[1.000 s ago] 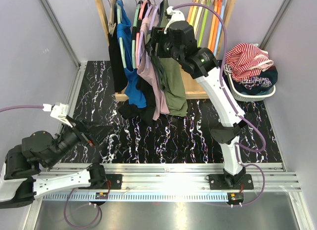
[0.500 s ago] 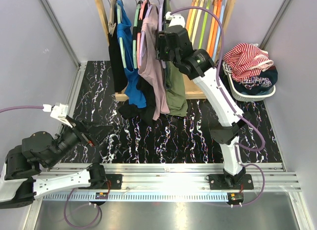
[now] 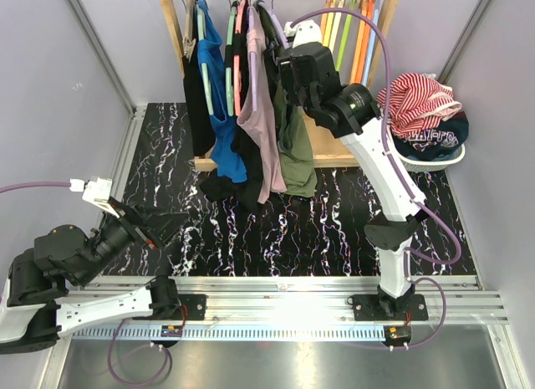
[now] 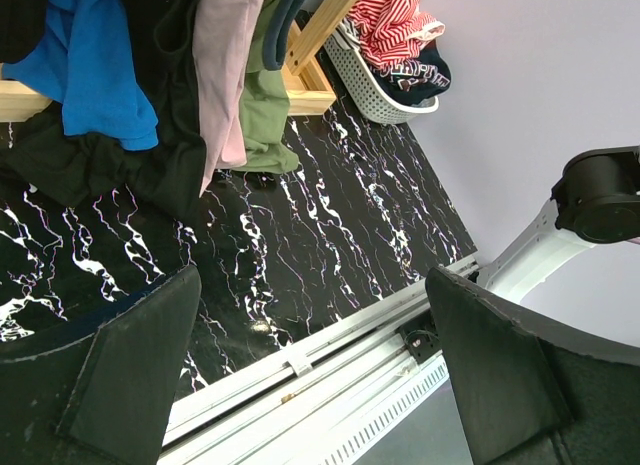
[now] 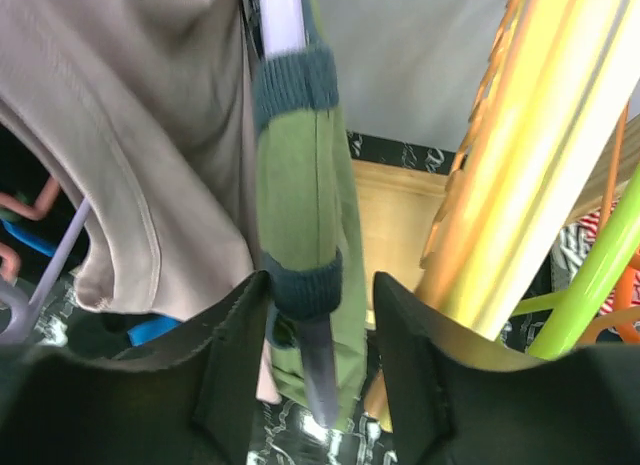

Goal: Remove the tank top from the hanger

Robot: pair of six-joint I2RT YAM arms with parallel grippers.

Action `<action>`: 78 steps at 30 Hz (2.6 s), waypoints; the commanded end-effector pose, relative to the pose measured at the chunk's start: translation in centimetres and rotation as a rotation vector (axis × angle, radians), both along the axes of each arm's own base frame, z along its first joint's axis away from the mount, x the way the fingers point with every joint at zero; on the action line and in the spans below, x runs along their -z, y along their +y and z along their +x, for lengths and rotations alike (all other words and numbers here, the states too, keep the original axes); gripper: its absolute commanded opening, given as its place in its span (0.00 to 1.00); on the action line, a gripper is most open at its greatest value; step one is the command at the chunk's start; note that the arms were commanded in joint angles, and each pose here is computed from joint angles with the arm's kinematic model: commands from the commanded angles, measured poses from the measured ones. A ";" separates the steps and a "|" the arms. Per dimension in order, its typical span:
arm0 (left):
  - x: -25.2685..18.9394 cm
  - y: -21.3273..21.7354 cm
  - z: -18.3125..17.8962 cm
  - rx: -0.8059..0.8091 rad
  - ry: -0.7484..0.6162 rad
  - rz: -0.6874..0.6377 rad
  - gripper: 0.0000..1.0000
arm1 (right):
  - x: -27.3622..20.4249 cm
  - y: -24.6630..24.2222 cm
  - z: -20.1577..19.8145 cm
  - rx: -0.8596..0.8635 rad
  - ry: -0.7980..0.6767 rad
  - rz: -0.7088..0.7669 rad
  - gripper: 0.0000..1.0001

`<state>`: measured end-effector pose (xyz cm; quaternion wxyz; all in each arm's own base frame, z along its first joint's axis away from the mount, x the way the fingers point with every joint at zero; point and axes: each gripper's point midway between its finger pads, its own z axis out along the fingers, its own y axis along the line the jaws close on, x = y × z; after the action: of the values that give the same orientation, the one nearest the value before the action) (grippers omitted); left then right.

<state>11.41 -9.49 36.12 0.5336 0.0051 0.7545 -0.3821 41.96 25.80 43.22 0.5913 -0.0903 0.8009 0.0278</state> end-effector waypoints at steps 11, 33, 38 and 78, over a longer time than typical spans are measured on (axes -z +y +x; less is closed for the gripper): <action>-1.2 0.5 0.1 -0.017 -0.016 -0.061 0.99 | 1.6 2.1 0.4 -0.134 0.029 -0.064 0.41; -2.2 1.0 -0.1 -0.005 -0.050 -0.055 0.99 | -9.9 -3.6 -4.9 -0.054 -0.219 0.195 0.00; -2.4 0.3 0.1 0.003 -0.060 -0.035 0.99 | -8.5 -3.7 -5.5 -0.074 -0.216 0.193 0.00; -2.8 -0.9 1.2 -0.024 -0.081 0.043 0.99 | -12.0 -3.2 -2.4 -0.125 -0.368 0.399 0.00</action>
<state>11.99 -9.85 37.09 0.5516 0.0325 0.7539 -0.3554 40.19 24.40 46.31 0.6256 -0.0784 0.7571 0.1714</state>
